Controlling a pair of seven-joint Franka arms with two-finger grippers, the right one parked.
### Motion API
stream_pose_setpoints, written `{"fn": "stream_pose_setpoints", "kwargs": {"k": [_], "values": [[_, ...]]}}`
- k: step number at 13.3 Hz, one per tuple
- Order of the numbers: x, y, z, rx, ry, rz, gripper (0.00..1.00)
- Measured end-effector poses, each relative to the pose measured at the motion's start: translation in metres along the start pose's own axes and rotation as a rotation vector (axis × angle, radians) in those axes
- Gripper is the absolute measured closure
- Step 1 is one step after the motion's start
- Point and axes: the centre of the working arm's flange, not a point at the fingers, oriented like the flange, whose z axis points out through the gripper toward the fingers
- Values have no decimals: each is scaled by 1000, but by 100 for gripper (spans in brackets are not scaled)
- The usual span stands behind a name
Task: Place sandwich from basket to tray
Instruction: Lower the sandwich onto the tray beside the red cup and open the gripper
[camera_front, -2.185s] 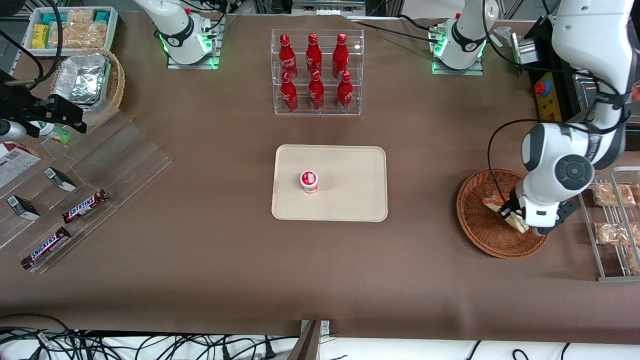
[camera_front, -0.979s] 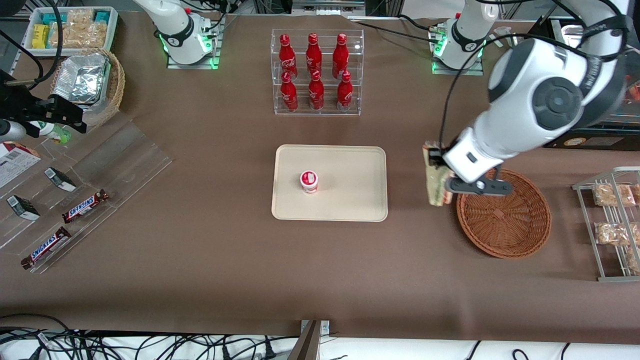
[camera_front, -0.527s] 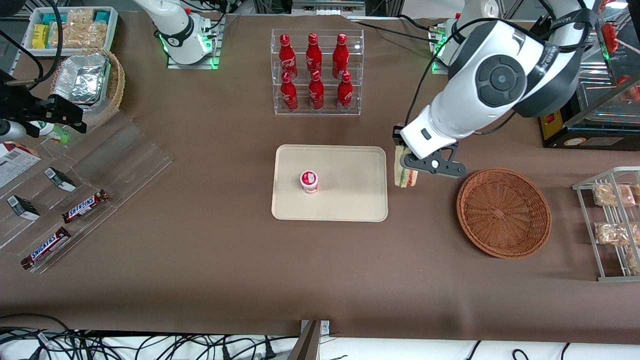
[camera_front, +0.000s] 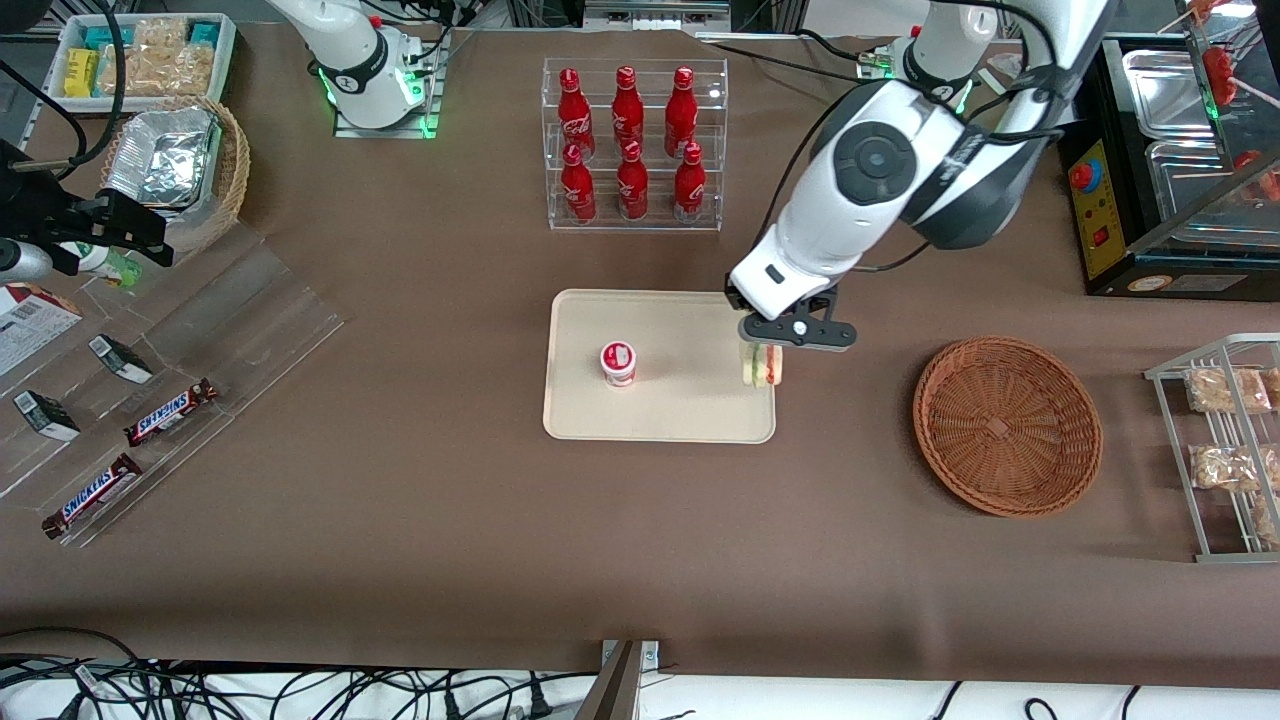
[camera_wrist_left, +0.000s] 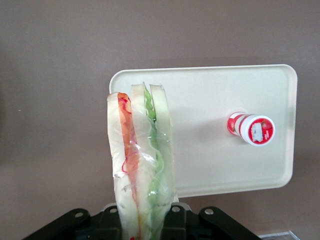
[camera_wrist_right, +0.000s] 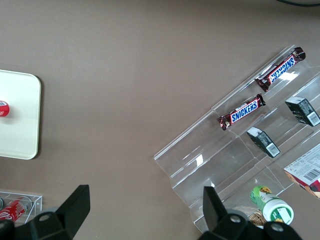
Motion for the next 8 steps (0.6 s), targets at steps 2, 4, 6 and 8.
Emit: {"fn": "stream_pose_setpoints", "kwargs": {"k": [2,4,6,8], "values": [[-10,11,32,45,18,2,83],[-18,21,67,102,26,10,83],[-23,31,101,129,26,20,83],[-28,38,127,143,24,30,83]]}}
